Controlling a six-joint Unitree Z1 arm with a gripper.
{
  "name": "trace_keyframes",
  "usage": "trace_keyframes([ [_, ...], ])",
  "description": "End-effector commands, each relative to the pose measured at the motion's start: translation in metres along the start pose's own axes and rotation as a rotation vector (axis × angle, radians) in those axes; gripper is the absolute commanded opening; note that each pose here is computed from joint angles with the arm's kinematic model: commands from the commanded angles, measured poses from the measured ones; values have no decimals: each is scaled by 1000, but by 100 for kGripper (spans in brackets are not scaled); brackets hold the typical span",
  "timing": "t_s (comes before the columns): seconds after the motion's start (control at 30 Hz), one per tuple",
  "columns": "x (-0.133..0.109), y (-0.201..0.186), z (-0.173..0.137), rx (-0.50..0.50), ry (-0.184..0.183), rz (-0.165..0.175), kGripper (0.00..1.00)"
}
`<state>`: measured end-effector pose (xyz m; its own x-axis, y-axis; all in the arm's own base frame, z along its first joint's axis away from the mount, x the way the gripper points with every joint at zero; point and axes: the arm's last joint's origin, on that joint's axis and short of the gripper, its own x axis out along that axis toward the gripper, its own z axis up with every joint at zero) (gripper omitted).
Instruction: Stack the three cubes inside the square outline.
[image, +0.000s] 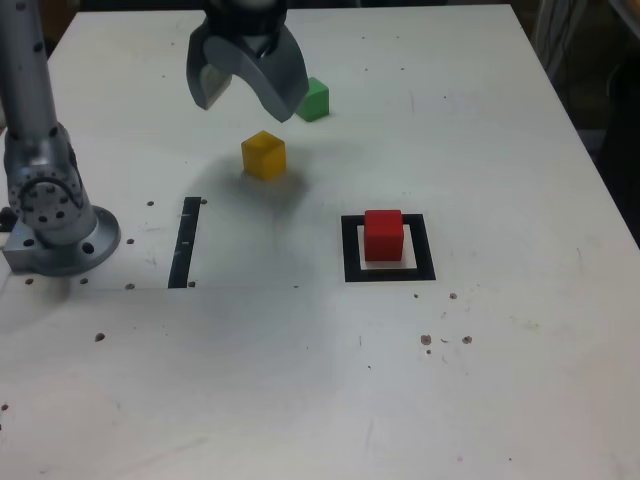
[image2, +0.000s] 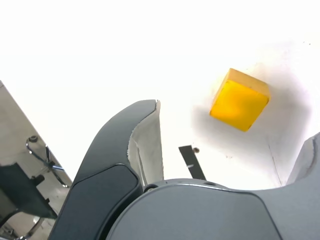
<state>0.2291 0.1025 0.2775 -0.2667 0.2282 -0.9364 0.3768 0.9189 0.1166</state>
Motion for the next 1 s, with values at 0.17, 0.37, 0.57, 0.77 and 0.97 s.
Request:
trace_keyframes([
  [0.17,22,-4,13,14,-26,-26,98],
  [0.37,39,-5,23,20,-9,-26,95],
  [0.57,53,-2,32,32,27,-42,89],
  [0.77,52,0,35,35,22,-34,85],
  [0.97,54,-3,36,43,18,-40,74],
])
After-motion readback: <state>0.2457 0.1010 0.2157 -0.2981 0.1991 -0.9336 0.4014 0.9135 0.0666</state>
